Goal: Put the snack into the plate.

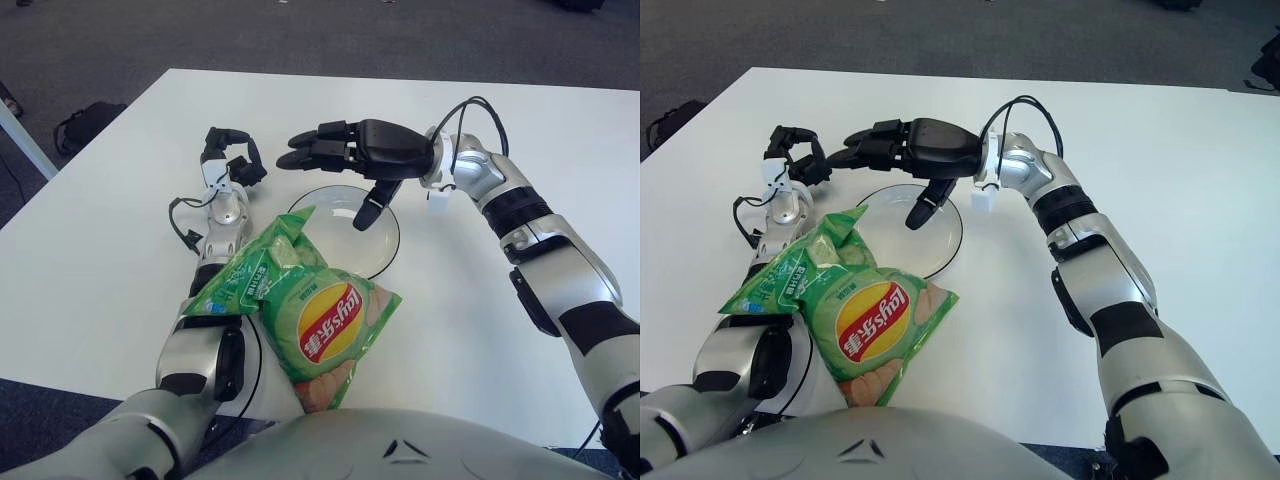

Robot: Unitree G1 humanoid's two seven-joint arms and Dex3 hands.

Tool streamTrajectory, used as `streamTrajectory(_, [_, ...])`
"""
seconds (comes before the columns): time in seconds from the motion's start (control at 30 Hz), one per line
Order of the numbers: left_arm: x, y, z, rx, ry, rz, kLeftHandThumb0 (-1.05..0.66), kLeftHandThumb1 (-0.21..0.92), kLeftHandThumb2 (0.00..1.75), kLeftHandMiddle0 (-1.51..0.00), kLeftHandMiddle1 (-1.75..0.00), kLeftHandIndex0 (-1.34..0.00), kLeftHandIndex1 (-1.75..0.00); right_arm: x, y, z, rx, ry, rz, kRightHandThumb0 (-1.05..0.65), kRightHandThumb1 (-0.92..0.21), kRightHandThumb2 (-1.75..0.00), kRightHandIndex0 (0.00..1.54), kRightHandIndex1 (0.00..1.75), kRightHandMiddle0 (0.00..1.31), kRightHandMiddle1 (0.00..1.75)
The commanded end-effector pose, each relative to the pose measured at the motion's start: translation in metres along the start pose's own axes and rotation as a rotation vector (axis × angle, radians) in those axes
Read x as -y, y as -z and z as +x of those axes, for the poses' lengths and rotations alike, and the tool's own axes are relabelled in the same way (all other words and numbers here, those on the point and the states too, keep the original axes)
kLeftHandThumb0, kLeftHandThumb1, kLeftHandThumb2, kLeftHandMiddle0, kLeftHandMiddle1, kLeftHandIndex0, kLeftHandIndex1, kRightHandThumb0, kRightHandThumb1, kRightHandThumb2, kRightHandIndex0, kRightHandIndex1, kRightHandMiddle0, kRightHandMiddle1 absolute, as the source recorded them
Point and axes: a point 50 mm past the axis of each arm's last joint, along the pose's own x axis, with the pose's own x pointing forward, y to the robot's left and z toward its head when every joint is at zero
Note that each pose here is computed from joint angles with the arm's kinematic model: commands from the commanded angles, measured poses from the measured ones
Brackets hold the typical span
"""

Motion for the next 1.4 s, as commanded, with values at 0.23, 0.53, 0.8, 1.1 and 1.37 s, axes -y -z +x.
streamTrajectory(0.23, [0.004, -0.004, 0.0, 0.016, 0.021, -0.011, -0.44, 0.45, 1.15, -1.23, -1.75, -0.51, -1.75, 0.007, -0.01, 0.006, 0.141, -0.007, -0.025, -0.64, -0.85, -0.59, 0.33, 0.07, 0.0, 0.5])
streamTrajectory(0.53, [0.005, -0.005, -0.001, 0.019, 0.052, -0.006, -0.43, 0.48, 1.11, -1.21, -1.75, -0.49, -1.75, 0.006, -0.012, 0.003, 0.099, 0.032, 0.077, -0.47, -0.61, -0.81, 0.38, 0.17, 0.0, 0.86])
streamTrajectory(0.8, [0.007, -0.004, -0.002, 0.023, 0.066, -0.013, -0.42, 0.51, 1.07, -1.22, -1.75, -0.46, -1.75, 0.006, -0.02, 0.002, 0.073, 0.082, 0.103, -0.32, -0.51, -1.0, 0.26, 0.63, 0.0, 1.1])
streamTrajectory(1.1, [0.008, -0.003, -0.003, 0.015, 0.074, -0.031, -0.42, 0.53, 1.05, -1.23, -1.75, -0.45, -1.75, -0.002, -0.028, 0.005, 0.057, 0.163, 0.126, -0.26, -0.56, -1.05, 0.28, 0.77, 0.06, 1.18])
streamTrajectory(1.37, [0.01, -0.003, -0.004, 0.015, 0.075, -0.029, -0.42, 0.52, 1.06, -1.25, -1.75, -0.46, -1.75, -0.005, -0.034, 0.007, 0.062, 0.159, 0.12, -0.22, -0.52, -1.08, 0.25, 0.81, 0.08, 1.26])
